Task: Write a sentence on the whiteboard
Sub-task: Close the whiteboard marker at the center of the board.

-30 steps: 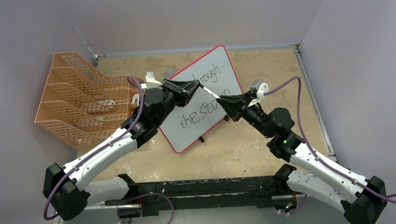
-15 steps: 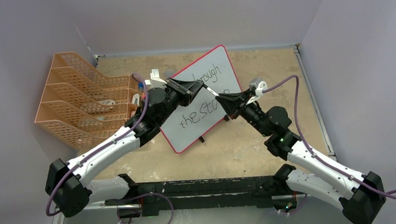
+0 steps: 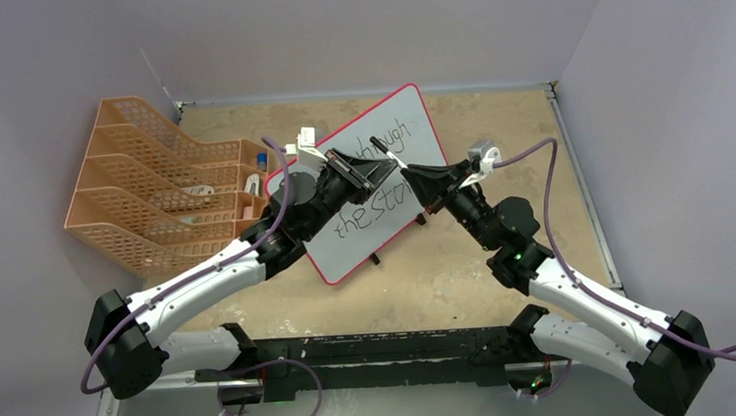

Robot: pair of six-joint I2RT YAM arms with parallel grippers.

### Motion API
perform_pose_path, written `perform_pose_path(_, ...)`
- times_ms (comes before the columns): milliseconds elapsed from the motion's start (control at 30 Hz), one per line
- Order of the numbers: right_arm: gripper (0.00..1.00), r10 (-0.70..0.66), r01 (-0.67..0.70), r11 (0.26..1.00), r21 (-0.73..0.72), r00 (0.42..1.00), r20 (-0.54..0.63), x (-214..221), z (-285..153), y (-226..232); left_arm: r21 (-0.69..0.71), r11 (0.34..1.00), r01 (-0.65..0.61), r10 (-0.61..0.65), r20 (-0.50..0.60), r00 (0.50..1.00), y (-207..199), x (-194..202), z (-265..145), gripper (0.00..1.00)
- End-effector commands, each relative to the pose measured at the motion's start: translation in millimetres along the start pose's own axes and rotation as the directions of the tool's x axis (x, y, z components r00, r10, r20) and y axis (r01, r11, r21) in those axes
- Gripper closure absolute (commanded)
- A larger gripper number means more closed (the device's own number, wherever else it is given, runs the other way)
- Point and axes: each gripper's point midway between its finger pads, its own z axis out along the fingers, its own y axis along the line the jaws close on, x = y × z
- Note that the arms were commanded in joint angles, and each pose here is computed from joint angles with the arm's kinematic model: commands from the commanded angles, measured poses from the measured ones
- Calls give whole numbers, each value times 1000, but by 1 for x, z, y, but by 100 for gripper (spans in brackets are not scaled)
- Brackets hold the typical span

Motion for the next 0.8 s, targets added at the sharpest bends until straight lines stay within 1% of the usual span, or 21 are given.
perform_pose_path(0,100,18,-20,1000,23,995,100,-23,-3,-1,13,994,-107,106,63,992,-25,-21,-8,95)
perform_pose_path(67,100,28,-29,999,19,995,93,-21,-8,0,-10,987,-162,162,86,983,-26,-29,-13,82)
perform_pose_path(100,100,42,-43,999,12,995,89,-19,-10,1,-15,982,-190,190,95,977,-26,-34,-16,78)
perform_pose_path(167,100,55,-55,998,-2,994,90,-20,-13,4,-10,967,-253,253,103,962,-26,-44,-19,70)
perform_pose_path(267,100,83,-80,996,-44,994,74,-18,-16,12,27,947,-319,317,70,946,-28,-55,-17,60)
perform_pose_path(367,100,131,-126,990,-64,988,80,-21,-20,17,69,934,-350,349,25,937,-26,-54,-12,55)
perform_pose_path(500,100,202,-191,976,-106,974,105,-30,-26,26,153,917,-367,368,22,929,-29,-54,-14,49)
perform_pose_path(633,100,249,-231,960,-159,963,106,-36,-28,37,230,913,-337,348,-10,937,-30,-50,-15,47)
perform_pose_path(767,100,244,-225,961,-162,964,105,-35,-25,37,239,925,-297,314,-38,949,-32,-45,-16,46)
